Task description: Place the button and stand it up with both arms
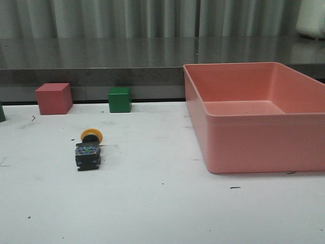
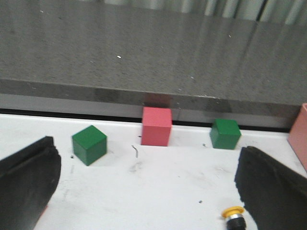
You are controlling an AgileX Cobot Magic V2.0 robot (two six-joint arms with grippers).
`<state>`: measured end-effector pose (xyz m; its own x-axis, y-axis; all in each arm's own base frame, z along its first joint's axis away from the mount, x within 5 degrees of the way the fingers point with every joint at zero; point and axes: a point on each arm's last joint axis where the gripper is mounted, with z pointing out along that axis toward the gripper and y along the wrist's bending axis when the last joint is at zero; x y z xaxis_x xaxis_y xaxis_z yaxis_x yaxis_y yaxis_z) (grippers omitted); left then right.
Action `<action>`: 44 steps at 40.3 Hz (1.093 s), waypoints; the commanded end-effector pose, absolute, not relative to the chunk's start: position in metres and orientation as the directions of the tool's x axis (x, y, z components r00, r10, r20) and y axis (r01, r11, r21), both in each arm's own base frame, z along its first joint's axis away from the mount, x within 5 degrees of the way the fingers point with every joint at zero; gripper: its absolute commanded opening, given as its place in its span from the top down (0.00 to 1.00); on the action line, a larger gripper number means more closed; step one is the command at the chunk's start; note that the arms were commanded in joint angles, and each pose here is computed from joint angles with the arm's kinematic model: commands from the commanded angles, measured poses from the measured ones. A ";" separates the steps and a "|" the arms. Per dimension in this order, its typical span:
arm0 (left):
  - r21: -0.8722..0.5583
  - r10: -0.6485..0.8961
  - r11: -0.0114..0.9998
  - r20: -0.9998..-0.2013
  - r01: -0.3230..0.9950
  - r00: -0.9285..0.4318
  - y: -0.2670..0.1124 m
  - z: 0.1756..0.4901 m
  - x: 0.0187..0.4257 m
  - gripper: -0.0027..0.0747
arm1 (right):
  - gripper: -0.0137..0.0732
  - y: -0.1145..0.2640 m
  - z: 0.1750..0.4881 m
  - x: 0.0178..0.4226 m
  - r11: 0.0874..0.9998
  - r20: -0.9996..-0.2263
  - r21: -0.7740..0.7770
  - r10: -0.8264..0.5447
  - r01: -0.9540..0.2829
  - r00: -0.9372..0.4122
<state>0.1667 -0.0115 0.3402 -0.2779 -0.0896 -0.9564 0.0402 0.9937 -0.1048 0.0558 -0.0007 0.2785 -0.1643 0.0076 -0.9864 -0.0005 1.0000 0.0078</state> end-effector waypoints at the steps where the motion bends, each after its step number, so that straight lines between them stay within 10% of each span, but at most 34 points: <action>1: -0.128 -0.090 0.982 -0.963 0.138 -0.252 -0.033 0.359 0.194 0.07 | 0.91 -0.001 0.294 0.056 1.000 -0.998 -0.016 -0.016 0.002 -0.061; 22: -0.187 0.126 0.941 -0.577 0.281 -0.807 -0.136 0.308 0.302 0.07 | 0.91 -0.001 0.294 0.056 1.000 -0.998 -0.016 -0.016 0.002 -0.061; 44: -0.167 0.106 0.979 -0.090 0.119 -0.990 -0.172 0.226 0.380 0.07 | 0.91 -0.001 0.294 0.056 1.000 -0.998 -0.016 -0.016 0.002 -0.061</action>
